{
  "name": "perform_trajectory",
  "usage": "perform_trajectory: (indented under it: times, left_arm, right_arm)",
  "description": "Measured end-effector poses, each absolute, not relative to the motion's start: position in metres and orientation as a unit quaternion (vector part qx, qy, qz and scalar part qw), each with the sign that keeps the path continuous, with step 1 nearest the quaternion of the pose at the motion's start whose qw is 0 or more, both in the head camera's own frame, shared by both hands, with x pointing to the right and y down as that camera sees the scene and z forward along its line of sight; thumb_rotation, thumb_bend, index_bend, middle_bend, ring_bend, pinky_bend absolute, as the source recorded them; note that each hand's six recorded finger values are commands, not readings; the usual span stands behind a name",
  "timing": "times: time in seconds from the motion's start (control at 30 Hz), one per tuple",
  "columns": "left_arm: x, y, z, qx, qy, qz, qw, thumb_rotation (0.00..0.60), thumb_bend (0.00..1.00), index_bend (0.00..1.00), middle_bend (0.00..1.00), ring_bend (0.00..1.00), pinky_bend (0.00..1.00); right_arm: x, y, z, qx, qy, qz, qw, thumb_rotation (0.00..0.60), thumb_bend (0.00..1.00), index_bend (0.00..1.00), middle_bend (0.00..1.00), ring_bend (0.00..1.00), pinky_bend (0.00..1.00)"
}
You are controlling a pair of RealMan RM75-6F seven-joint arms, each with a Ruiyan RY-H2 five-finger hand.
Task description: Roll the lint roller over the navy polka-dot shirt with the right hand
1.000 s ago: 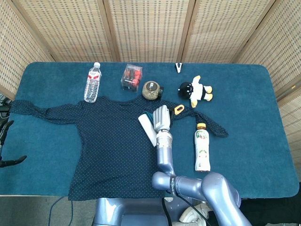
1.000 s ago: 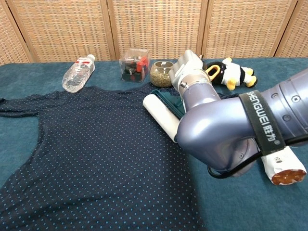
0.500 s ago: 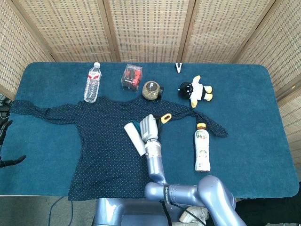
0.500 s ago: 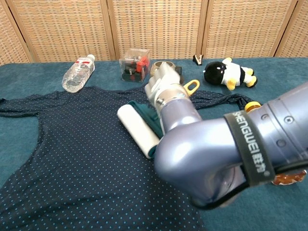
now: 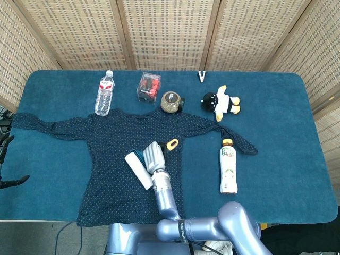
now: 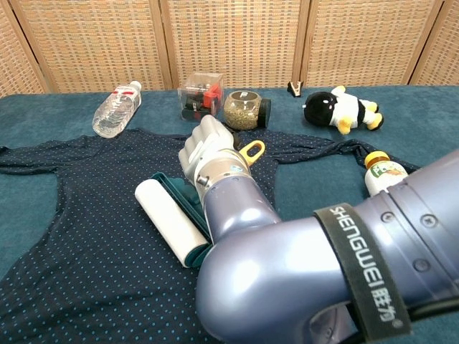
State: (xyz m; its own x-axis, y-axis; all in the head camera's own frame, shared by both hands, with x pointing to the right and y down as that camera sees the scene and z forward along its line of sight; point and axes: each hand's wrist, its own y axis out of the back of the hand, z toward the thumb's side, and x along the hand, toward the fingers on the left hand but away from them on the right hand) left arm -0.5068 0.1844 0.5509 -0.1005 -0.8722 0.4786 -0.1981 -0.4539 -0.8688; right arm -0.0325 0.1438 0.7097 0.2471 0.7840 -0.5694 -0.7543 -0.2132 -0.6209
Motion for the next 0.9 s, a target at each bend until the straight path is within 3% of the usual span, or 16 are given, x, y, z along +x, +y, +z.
perform_trajectory:
  times: [0.9]
  left_arm:
    - [-0.503,0.185,0.554,-0.607,0.432,-0.602,0.286,0.600,0.00,0.00,0.00,0.00,0.00]
  right_arm:
    - [0.066,0.070,0.739,-0.375,-0.037,0.713,0.592,0.600,0.90,0.73,1.00,1.00,1.00]
